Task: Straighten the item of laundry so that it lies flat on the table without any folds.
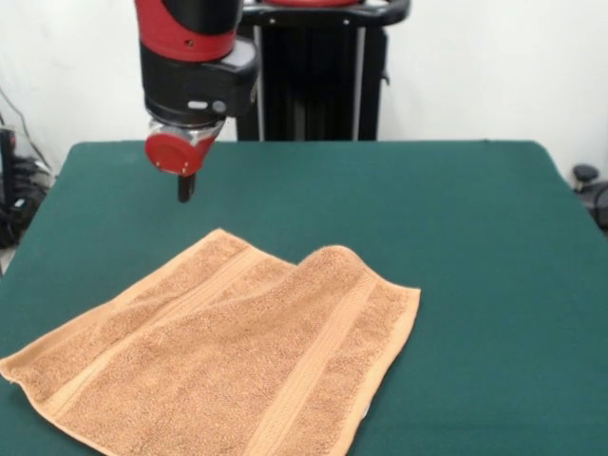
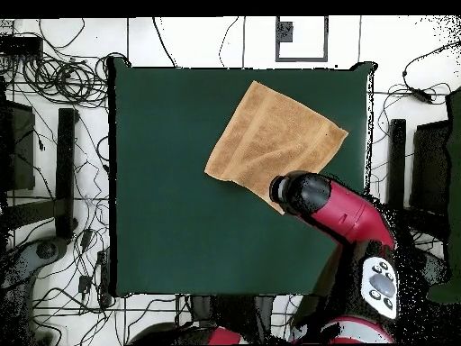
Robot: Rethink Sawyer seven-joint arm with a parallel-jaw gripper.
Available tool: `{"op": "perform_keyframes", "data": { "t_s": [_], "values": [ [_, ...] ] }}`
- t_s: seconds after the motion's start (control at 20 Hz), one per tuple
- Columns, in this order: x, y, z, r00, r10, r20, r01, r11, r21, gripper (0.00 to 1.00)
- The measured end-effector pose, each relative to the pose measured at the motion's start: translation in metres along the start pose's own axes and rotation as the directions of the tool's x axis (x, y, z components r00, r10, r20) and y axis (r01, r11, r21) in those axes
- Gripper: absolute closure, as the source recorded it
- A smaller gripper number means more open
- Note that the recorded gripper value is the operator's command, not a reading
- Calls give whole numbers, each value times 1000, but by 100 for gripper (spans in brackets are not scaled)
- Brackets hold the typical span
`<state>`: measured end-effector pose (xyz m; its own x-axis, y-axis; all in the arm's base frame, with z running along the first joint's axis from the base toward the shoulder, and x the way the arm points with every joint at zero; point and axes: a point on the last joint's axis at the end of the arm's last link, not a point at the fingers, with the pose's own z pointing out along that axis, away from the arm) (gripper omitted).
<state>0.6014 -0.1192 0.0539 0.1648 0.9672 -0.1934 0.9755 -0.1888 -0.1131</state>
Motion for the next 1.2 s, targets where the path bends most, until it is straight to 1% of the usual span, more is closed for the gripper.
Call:
{"op": "perform_keyframes", "data": {
  "t_s": [0.25, 0.45, 0.65, 0.9, 1.1, 1.2],
  "values": [
    [1, 6, 18, 1000, 26, -1, -26, 999, -20, 100],
    [1, 9, 27, 999, 40, -1, -40, 999, -35, 100],
    [-5, 12, 37, 998, 64, 3, -64, 996, -55, 100],
    [-16, 15, 36, 996, 88, 1, -87, 994, -71, 100],
    [-25, 19, 32, 993, 120, -10, -121, 990, -79, 100],
    [-26, 20, 31, 992, 127, -13, -127, 989, -80, 100]
  ]
}}
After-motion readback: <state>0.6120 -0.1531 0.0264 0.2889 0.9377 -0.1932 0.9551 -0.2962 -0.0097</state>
